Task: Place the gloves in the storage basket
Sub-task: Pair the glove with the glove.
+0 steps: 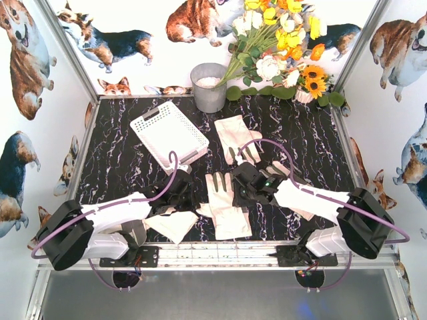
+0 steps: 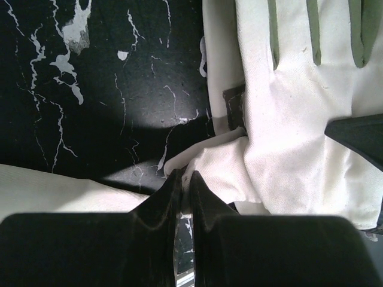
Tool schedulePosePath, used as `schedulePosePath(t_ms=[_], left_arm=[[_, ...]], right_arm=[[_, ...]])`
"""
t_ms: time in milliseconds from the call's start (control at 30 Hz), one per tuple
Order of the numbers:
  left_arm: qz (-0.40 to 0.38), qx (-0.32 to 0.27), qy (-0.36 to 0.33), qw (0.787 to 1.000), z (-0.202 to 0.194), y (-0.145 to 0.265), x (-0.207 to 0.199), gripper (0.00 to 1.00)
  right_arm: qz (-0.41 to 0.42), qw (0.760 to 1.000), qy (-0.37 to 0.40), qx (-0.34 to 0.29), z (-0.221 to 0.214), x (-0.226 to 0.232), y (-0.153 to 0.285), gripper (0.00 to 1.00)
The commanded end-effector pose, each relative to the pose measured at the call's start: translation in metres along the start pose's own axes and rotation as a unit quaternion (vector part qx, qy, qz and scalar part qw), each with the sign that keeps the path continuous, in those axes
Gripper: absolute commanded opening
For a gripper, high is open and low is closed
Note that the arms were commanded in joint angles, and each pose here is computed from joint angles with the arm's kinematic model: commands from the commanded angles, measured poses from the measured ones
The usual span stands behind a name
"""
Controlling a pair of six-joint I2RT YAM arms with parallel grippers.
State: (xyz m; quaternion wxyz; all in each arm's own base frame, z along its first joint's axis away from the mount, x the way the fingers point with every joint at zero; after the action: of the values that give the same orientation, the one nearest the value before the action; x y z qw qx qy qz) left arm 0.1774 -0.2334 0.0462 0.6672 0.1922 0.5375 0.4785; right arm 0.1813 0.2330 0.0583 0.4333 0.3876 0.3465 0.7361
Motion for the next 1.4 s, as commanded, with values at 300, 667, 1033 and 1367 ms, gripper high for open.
schedulePosePath(t_ms=[300,667,1033,1367], left_arm=[[0.062,0.008,-0.013,0.998,-0.001,-0.009,0.031,0.0],[0.063,0.018,-0.017,0.998,-0.003,-0.016,0.032,0.0],[0.061,0.024,-0.019,0.998,-0.004,-0.018,0.032,0.0],[0.062,0.024,-0.02,0.998,-0.005,-0.019,0.033,0.0]], right_arm=[[-0.025,0.999,0.013,0.016,0.002,-0.005,-0.004,0.0],[-0.052,0.998,0.005,0.027,0.0,-0.013,-0.005,0.36],[-0.073,0.997,0.0,0.005,0.004,-0.021,0.008,0.39],[-0.109,0.994,0.0,0.027,-0.004,-0.034,0.0,0.22]])
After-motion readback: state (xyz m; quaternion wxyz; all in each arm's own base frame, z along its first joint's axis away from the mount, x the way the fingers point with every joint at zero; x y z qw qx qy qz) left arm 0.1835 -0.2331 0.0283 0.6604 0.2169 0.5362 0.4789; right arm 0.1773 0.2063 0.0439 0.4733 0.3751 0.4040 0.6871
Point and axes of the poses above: each gripper's point midway between its finger pads, its own y axis back along the fingers, its own x axis along the line the jaws close on, z = x × y, the point moved 1 cm from there along y, back along the fingers, and after that the axes turned 6 degrees about y, right-handed, at the moved point
